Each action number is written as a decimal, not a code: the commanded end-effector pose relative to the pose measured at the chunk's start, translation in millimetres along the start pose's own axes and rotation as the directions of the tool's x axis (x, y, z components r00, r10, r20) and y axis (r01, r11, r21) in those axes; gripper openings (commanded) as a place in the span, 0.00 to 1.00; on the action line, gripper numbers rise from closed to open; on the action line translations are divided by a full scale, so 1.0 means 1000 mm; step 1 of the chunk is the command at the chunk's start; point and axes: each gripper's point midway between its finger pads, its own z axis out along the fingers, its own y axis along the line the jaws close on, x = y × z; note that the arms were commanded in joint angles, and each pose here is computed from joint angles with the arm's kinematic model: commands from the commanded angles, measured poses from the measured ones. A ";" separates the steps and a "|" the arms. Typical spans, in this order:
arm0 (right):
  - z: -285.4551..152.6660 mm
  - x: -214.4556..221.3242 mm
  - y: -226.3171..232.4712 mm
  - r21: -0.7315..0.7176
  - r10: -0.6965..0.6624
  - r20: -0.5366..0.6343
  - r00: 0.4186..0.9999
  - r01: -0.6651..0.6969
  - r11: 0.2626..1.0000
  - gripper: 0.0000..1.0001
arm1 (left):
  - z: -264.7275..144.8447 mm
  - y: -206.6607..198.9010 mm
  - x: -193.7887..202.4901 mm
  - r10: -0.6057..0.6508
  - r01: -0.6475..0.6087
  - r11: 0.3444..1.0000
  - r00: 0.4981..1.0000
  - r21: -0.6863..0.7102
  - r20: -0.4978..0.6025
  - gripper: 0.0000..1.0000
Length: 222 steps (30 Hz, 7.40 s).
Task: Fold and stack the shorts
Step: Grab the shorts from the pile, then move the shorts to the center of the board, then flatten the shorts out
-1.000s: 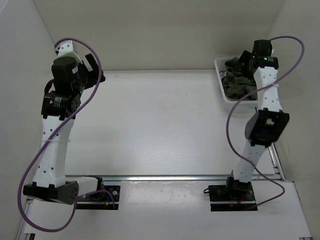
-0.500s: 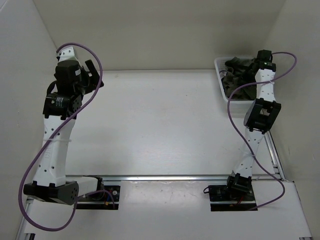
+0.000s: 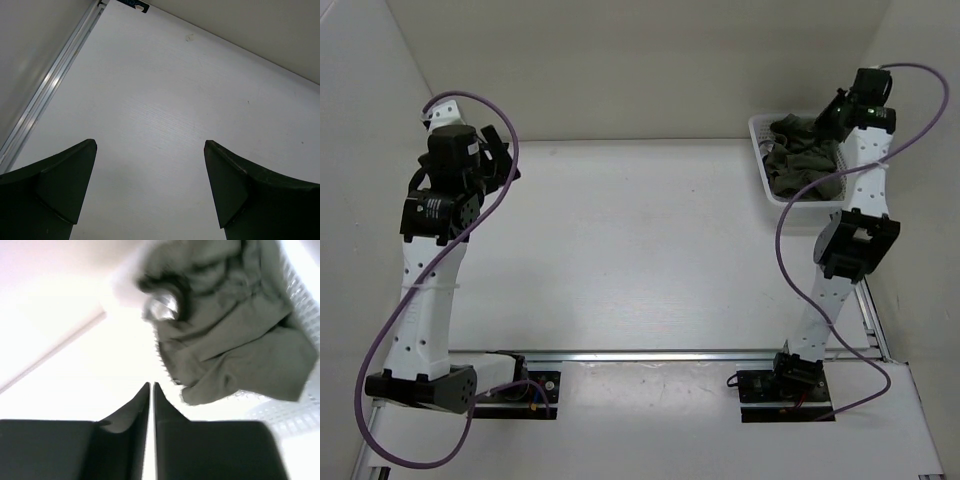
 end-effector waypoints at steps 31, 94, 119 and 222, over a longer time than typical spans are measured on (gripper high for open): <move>0.121 0.070 -0.078 0.214 0.011 -0.120 0.993 0.015 0.977 0.72 | 0.037 -0.001 0.071 0.049 -0.060 0.998 0.969 -0.037 -0.243 1.00; -0.298 0.575 0.127 -0.610 -0.937 -0.151 0.314 0.716 0.338 0.90 | 0.035 -0.060 0.340 0.149 -0.011 0.985 0.560 0.173 -0.815 0.98; -0.192 0.269 0.131 -0.056 -0.785 0.045 0.618 0.786 0.616 0.00 | 0.119 -0.152 0.143 0.127 0.046 0.968 0.756 0.245 -0.642 0.10; -0.145 0.152 0.169 -0.344 -0.316 -0.074 0.946 0.274 0.898 0.00 | 0.063 -0.065 -0.003 -0.209 0.290 0.935 0.915 0.203 -0.344 0.11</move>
